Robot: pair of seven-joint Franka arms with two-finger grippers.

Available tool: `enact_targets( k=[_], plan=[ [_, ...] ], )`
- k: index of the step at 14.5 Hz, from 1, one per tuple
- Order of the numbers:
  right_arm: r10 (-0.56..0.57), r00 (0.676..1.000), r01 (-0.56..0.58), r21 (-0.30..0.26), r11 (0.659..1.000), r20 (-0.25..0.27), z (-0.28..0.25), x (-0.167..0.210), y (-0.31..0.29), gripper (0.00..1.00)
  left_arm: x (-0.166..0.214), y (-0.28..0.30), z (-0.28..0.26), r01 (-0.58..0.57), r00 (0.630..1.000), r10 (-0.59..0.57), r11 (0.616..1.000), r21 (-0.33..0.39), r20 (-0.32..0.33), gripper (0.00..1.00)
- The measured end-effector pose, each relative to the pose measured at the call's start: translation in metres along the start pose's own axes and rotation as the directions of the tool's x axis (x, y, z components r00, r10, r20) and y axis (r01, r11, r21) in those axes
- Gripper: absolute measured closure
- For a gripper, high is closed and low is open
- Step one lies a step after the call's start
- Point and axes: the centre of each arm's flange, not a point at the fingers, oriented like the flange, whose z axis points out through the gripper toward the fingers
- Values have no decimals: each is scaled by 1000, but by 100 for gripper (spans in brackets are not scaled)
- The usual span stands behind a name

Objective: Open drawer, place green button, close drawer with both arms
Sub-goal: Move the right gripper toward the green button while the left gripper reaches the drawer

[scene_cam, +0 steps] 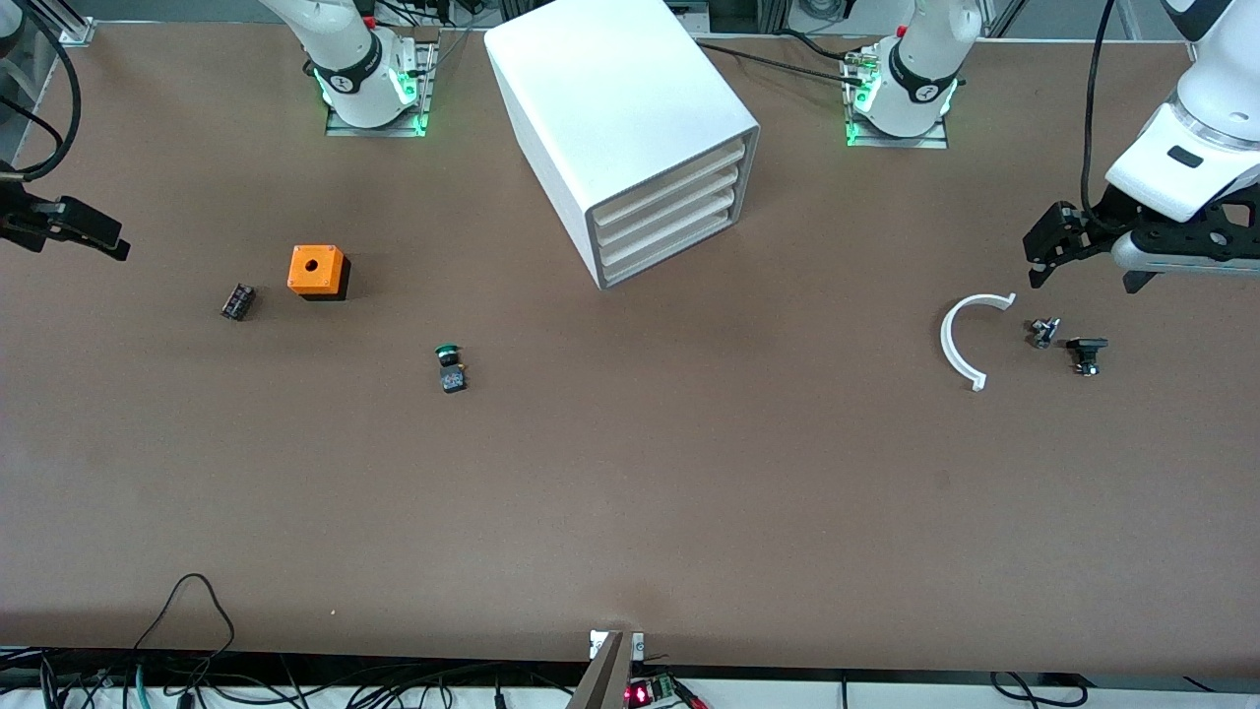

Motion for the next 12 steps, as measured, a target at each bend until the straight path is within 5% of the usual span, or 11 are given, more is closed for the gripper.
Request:
enact_targets(
  k=[9, 12],
  plan=[
    [-5, 1000, 5, 4, 1000, -14, -1, -12, -6, 0, -1, 3, 6, -7, 1000, 7, 1000, -2, 25, 0],
    [-2, 1000, 2, 4, 1000, -14, -1, -12, -6, 0, 4, 9, 37, -25, 997, 26, 1000, -12, 79, 0]
  ],
)
